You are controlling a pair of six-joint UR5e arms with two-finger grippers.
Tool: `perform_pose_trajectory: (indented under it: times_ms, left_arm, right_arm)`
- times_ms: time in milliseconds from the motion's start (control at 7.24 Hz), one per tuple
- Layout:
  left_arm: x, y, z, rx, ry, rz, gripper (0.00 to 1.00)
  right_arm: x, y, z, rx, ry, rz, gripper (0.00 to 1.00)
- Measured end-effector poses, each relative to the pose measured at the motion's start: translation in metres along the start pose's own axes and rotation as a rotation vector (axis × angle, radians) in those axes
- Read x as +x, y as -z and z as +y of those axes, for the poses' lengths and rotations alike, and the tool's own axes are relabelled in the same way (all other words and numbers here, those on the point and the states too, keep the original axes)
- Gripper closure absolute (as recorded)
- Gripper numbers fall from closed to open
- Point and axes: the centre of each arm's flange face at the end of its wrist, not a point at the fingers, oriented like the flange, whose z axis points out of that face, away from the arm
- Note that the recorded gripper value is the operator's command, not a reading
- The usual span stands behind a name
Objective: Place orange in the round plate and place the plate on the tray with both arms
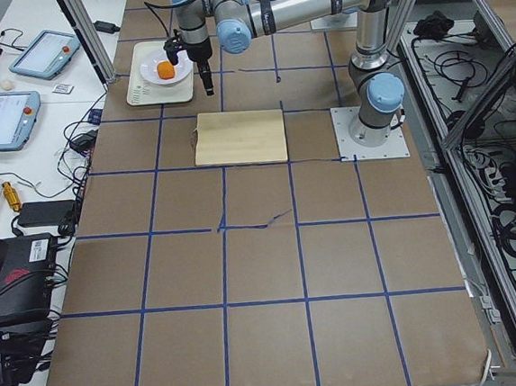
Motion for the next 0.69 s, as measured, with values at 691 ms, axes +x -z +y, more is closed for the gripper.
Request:
perform_pose_trajectory:
  times_ms: [691]
  left_arm:
    - [0.0041, 0.0073, 0.0039, 0.013, -0.007, 0.006, 0.0]
  right_arm:
    - [-0.0033, 0.0026, 0.0062, 0.01, -0.055, -0.019, 0.0]
